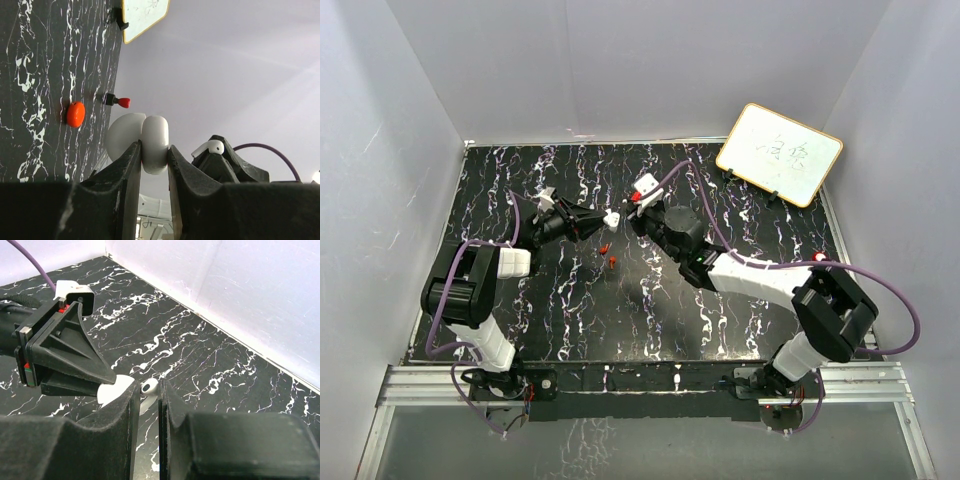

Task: Insert the wireless bluetooth earbuds into the charging case
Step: Pick up the earbud from the center of the board, then place the earbud in the charging case.

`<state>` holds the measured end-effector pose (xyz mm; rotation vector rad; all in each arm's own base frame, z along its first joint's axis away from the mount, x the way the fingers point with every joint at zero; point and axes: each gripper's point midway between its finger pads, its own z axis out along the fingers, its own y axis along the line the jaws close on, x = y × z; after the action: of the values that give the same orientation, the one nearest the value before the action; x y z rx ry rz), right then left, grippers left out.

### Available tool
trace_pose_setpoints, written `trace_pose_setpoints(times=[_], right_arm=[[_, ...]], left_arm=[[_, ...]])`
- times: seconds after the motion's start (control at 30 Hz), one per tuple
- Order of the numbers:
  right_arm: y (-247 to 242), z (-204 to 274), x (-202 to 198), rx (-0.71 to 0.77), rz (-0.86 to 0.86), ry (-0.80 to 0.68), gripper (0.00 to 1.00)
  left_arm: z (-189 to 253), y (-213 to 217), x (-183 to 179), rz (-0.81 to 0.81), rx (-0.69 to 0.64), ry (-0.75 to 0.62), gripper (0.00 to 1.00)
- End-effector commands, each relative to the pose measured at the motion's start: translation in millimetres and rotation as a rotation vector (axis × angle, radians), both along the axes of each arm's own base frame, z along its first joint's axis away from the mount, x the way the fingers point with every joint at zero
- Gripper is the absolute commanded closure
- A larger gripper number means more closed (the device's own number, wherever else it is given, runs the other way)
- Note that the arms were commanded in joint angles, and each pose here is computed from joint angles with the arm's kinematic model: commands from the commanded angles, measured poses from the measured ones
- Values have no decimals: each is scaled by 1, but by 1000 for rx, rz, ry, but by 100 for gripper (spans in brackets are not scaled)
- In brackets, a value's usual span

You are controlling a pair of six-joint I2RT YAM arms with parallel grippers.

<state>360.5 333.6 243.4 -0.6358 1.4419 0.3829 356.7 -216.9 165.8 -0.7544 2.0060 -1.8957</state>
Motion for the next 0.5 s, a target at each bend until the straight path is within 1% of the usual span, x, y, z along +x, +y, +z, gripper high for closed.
trace_pose_setpoints(times=[0.0,0.13,0.3,0.47], right_arm=[[1,32,-4,50,27,-119,91],[3,30,-6,58,46,-153,93],[7,23,-16,51,107,-234,95],[9,17,-20,49,130,-293,97]], left_arm=[[9,-2,8,22,-15,20,100],[10,-3,10,23,-20,30,100],[12,-5,10,20,-31,42,100],[16,-8,9,11,-39,40,100]])
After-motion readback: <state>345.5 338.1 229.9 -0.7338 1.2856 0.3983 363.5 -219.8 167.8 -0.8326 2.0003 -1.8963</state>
